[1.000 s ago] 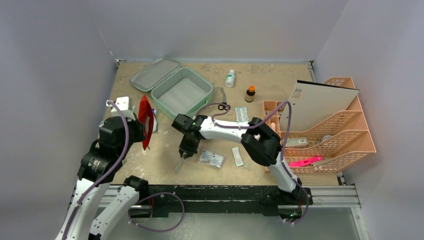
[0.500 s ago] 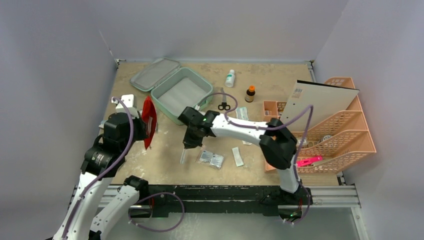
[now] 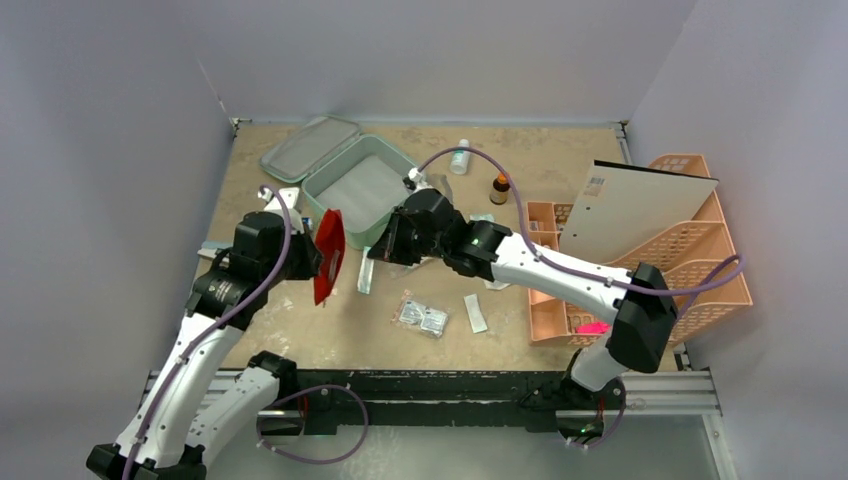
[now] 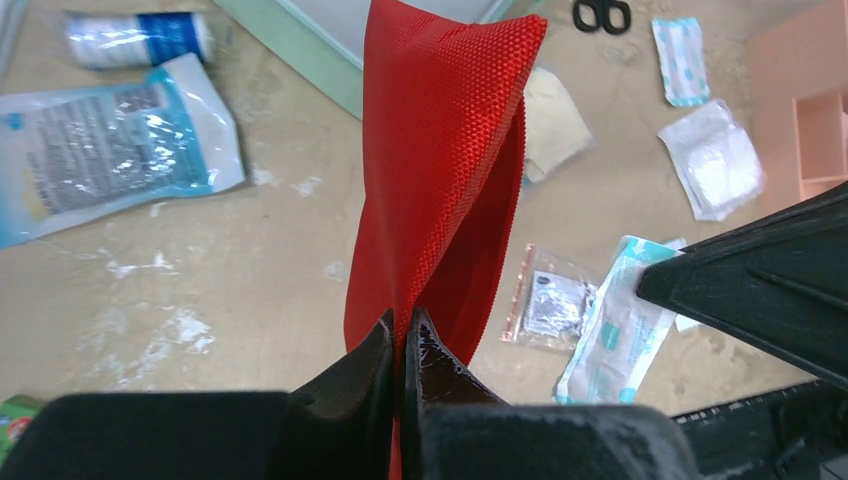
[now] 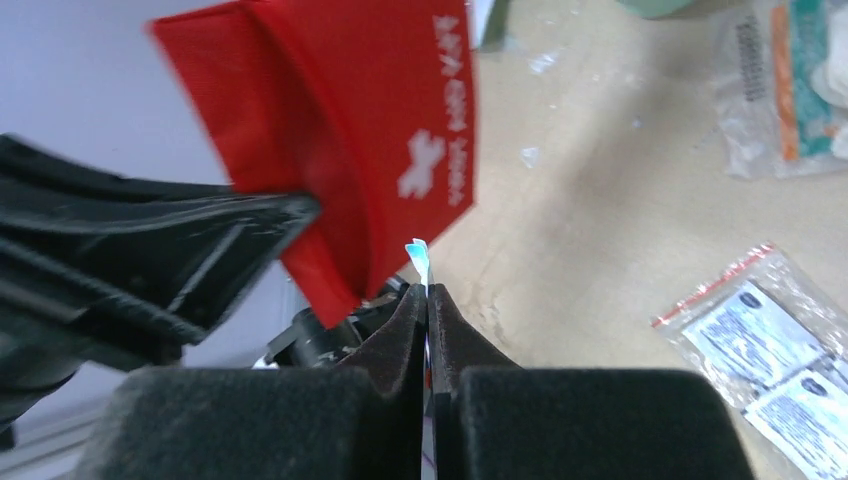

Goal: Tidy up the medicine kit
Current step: Place the medical item at the medicine pouch.

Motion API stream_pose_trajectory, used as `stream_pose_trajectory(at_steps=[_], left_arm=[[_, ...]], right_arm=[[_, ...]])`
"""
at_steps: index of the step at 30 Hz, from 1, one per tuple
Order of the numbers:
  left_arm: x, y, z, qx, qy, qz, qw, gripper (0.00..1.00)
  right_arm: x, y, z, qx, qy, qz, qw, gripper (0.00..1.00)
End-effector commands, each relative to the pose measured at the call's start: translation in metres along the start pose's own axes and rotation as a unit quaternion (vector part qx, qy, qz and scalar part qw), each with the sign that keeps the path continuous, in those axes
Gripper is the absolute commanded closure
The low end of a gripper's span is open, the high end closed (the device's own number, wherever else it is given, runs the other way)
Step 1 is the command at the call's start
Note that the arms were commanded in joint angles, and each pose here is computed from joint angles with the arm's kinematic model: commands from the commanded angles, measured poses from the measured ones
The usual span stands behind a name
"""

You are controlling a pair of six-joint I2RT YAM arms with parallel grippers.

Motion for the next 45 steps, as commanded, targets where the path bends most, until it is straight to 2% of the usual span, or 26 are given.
stream_pose_trajectory(at_steps=[1,9,23,33,40,45], left_arm=[[-0.015,0.009,0.000,0.015,-0.014,0.069,0.997,1.00],[-0.018,0.017,0.005,0.042,-0.008,0.094,0.995,1.00],[-0.021,0.018,0.007,0.047,-0.003,0.118,0.992,1.00],[-0.023,0.018,0.009,0.052,0.000,0.130,0.990,1.00],[-0.019,0.020,0.010,0.056,-0.004,0.105,0.993,1.00],[-0.018,0.020,0.009,0.054,-0.005,0.099,0.994,1.00]], right_arm=[[0.026,-0.012,-0.012,-0.040,-0.029,-0.102,0.994,1.00],[0.048,0.001,-0.021,-0.027,-0.010,-0.120,0.992,1.00],[0.030,0.031,-0.026,-0.040,-0.002,0.009,0.999,1.00],[0.026,0.038,-0.031,-0.055,-0.001,0.046,0.997,1.00],[0.031,0.035,-0.027,-0.032,-0.009,0.013,0.999,0.77],[0.030,0.019,-0.023,-0.027,-0.040,-0.020,0.999,0.67]])
Point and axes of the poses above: each gripper's point midway between its finger pads, its own y axis out along the fingers, its own x axis along the line the jaws close on, z = x × y, the point moved 9 cm from there along -y, back along the fingers, and after that the axes turned 3 degrees about -y, right-handed, at the moved point
